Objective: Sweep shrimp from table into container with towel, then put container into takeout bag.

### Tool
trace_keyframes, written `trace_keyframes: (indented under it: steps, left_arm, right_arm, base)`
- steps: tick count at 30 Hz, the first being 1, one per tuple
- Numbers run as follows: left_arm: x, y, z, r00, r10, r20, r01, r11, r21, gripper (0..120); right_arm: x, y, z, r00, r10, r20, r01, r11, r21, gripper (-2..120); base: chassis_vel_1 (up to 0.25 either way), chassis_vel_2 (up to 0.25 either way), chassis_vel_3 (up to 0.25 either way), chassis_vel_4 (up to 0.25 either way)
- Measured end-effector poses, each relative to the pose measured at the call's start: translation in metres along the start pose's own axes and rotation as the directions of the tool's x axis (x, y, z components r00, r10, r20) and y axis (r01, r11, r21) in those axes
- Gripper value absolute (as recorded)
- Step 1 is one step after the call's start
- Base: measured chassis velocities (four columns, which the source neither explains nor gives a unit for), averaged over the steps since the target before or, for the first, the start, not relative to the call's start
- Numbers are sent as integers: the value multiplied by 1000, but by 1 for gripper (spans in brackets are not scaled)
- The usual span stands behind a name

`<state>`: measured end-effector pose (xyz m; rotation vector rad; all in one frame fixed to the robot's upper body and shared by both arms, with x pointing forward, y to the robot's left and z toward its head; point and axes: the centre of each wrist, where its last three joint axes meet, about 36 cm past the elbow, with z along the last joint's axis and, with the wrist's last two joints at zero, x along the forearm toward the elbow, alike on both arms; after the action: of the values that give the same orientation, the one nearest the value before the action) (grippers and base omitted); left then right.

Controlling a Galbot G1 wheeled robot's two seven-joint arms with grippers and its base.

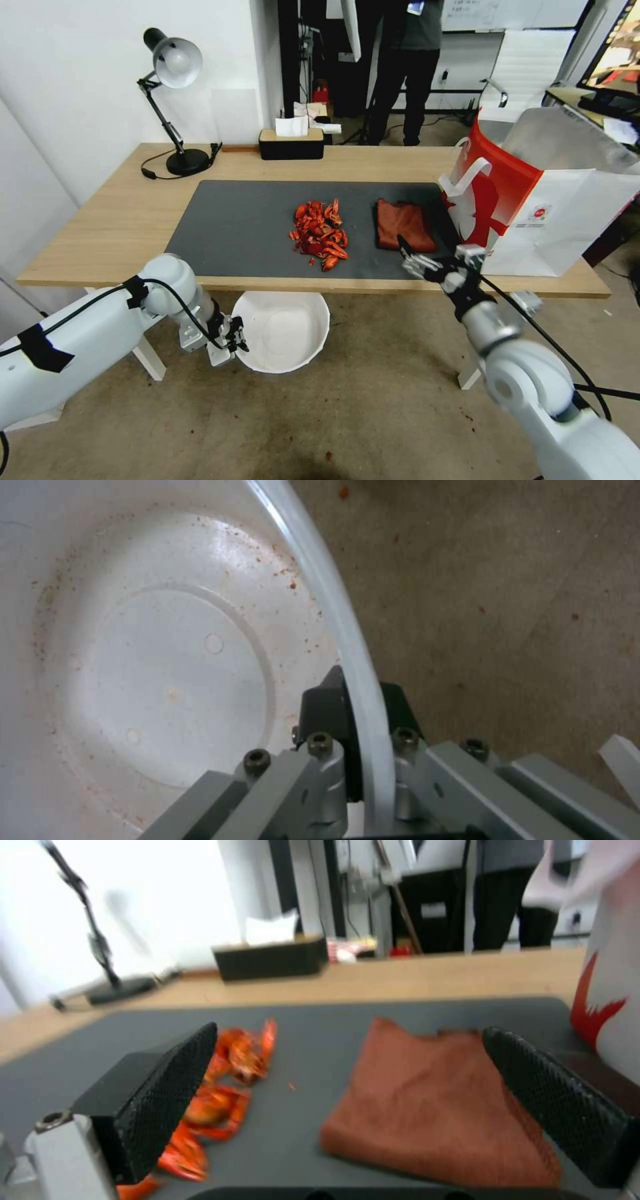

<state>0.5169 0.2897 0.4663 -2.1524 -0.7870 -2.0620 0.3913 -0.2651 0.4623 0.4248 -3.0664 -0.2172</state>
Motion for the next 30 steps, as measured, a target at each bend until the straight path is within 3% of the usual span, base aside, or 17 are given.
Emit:
trace_keyframes:
  steps: [5, 10, 16, 21, 30]
  left_arm:
    - [-5, -3, 4, 1000, 8, 6, -8, 1000, 11, 0]
    - [-9, -7, 6, 1000, 13, 12, -13, 1000, 21, 0]
    - [-12, -9, 9, 1000, 13, 14, -13, 1000, 22, 0]
    - [-15, -11, 8, 1000, 15, 13, -15, 1000, 16, 0]
    - [-18, -13, 8, 1000, 16, 19, -16, 1000, 20, 0]
  right_arm:
    - [-52, 5, 5, 995, 77, -68, -73, 996, 51, 100]
    - [-79, 18, 7, 987, 121, -106, -111, 989, 100, 100]
    - [-117, 41, -3, 943, 282, -176, -248, 949, 192, 100]
    - [-129, 46, -4, 905, 360, -225, -314, 924, 217, 100]
    - [-140, 40, 7, 868, 404, -288, -360, 913, 194, 100]
  base:
    - [0, 0, 0, 0]
    - [0, 0, 0, 0]
    - [0, 0, 0, 0]
    - [0, 0, 0, 0]
    - [0, 0, 0, 0]
